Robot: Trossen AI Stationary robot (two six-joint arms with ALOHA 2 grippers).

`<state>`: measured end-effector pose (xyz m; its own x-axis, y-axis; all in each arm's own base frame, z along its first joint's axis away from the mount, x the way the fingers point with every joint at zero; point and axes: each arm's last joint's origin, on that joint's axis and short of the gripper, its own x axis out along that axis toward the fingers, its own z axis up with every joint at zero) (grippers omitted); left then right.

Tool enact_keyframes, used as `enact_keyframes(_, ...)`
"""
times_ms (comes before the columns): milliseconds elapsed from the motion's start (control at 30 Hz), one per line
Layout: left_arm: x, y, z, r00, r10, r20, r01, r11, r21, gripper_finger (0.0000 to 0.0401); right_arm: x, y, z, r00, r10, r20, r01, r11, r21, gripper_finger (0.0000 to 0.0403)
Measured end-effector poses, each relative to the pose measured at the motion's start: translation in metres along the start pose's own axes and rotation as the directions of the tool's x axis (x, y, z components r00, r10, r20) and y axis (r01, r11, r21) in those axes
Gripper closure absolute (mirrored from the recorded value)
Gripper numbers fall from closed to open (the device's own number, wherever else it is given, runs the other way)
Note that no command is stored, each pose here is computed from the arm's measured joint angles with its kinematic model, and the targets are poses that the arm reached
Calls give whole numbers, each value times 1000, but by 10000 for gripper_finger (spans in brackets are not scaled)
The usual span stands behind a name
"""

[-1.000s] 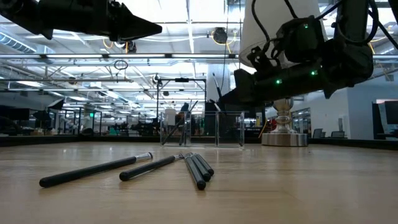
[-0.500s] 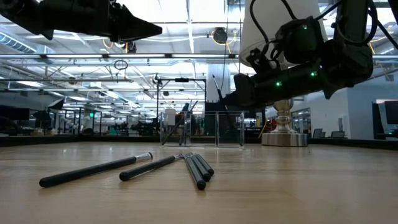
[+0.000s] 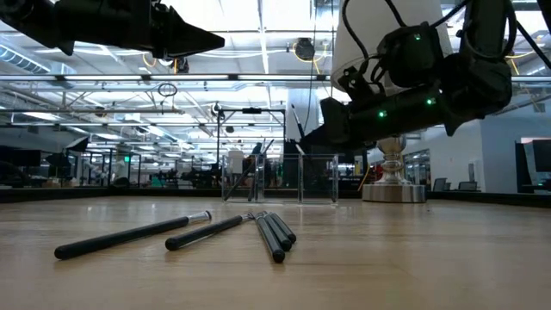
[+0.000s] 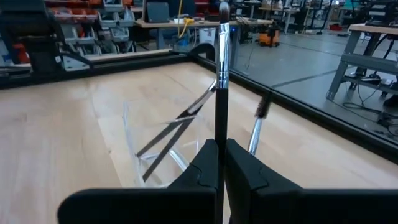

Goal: Put items in baskets/containers
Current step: Put the black liner brush transparent organizer

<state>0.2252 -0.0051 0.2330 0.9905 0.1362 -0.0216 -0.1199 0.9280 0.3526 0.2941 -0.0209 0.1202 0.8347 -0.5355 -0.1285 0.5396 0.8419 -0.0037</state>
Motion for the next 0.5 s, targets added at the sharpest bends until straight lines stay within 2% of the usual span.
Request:
enact_keyframes(167, 0, 0, 0, 1000, 0, 0, 0, 1000, 1, 359, 6, 3, -1, 998, -5, -56, 3, 999, -34, 403)
enact_keyframes(500, 0, 0, 0, 1000, -2, 1, 2, 1000, -1, 359, 9, 6, -1, 997, 8, -77, -11, 999, -45, 390)
